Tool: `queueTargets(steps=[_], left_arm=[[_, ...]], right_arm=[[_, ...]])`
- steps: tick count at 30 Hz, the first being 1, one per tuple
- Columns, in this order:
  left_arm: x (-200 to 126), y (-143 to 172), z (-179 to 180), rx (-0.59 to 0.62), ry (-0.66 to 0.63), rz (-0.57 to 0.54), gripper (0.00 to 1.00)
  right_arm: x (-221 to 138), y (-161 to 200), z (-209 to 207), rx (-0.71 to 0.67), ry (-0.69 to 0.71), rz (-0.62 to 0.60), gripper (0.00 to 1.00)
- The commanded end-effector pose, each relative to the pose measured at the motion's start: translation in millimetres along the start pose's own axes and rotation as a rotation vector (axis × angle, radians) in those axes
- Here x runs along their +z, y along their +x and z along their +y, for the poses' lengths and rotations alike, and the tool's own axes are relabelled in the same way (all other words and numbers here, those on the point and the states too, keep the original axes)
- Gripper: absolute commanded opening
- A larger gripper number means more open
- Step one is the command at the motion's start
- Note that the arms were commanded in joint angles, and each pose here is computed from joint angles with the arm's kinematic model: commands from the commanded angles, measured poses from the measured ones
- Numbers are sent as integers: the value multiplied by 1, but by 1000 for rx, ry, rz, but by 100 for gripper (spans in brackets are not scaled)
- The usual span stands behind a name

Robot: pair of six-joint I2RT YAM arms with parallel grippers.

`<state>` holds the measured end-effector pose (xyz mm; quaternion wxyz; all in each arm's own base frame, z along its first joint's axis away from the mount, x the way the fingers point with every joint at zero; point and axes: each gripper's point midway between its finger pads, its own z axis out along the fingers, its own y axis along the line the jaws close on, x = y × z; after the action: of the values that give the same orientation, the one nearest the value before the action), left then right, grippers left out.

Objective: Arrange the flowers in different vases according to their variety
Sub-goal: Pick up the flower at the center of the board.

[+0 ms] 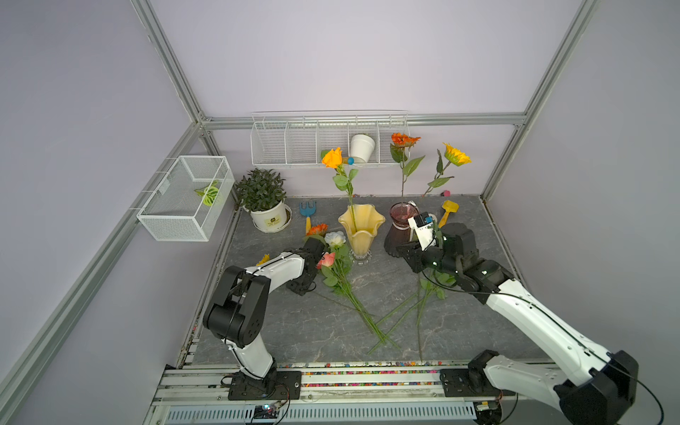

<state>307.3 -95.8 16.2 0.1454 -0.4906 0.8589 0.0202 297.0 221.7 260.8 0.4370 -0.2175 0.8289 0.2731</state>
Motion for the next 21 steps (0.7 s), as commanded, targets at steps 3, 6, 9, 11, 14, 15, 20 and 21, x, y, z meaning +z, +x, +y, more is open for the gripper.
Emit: queueTargets(steps=[3,6,9,11,14,15,20,21], left_arm=[[37,37,40,35,-162,156,27],[39,40,40,37,-160,168,13],[39,41,39,37,-158,175,5],[40,43,39,37,-148,182,0],[38,42,37,37,-134,181,0],[36,40,35,39,-125,176,0],[6,22,12,103,-49,100,0],[-5,16,5,118,-24,66,0]], right_arm=[[0,1,3,0,-16,-14,21],[-1,0,5,-2,-21,-17,18],[-4,-1,6,-6,-22,-20,15],[-7,-2,7,-7,-23,-21,15],[-15,-2,10,2,-30,-25,15],[-19,-2,12,9,-33,-27,15],[-36,7,16,79,-39,-8,15],[-40,10,19,89,-50,1,15]])
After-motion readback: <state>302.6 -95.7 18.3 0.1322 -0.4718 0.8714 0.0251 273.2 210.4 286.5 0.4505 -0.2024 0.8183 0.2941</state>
